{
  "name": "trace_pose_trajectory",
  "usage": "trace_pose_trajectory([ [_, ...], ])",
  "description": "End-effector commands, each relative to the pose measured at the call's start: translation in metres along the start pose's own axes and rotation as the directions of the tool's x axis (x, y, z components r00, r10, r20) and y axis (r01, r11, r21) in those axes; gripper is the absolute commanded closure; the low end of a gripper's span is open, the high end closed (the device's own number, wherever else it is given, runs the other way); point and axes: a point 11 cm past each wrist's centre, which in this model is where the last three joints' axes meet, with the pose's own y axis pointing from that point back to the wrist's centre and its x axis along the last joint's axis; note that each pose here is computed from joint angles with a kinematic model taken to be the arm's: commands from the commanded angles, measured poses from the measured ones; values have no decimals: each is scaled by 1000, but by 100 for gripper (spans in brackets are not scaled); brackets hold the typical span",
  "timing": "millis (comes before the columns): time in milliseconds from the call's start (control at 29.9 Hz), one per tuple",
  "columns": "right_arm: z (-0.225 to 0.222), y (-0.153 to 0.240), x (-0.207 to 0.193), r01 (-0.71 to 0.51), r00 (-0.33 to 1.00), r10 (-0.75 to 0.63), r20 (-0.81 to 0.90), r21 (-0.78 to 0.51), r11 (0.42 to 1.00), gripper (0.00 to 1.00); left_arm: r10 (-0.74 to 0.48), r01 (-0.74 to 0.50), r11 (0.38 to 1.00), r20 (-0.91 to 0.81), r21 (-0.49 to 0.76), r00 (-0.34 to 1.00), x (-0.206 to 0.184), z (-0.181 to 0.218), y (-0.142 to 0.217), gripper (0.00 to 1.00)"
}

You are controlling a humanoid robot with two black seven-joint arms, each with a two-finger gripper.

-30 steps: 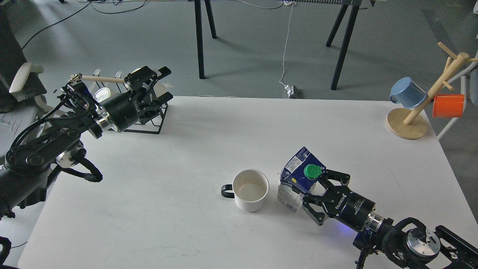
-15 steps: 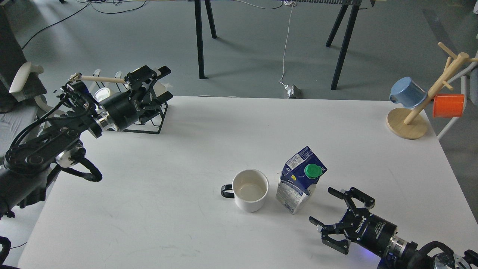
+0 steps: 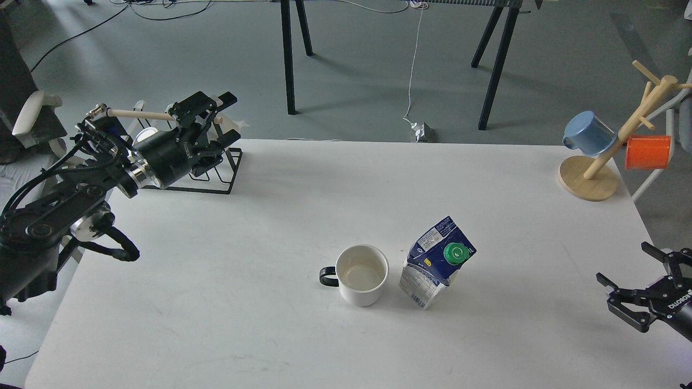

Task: Place cup and milk with both arms
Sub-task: 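Release the carton and withdraw the right gripper away from it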

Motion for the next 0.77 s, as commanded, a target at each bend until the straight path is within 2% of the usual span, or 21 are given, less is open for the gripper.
trace_pose_trajectory([
  [0, -31, -27, -34, 78, 995, -76, -66, 31, 996, 1, 16, -16, 1000, -5, 11, 1000, 5, -4, 7, 7],
  [134, -45, -61, -66, 141, 984, -138, -111, 17, 990, 1, 24, -24, 1000, -2, 15, 1000, 8, -4, 10, 7],
  [268, -54, -81, -75, 142, 982, -139, -129, 15, 990, 1, 27, -27, 1000, -2, 15, 1000, 9, -4, 10, 7],
  [736, -46, -104, -86, 186, 978, -184, -94, 16, 982, 1, 62, -62, 998, 16, 9, 998, 24, 4, 20, 7],
])
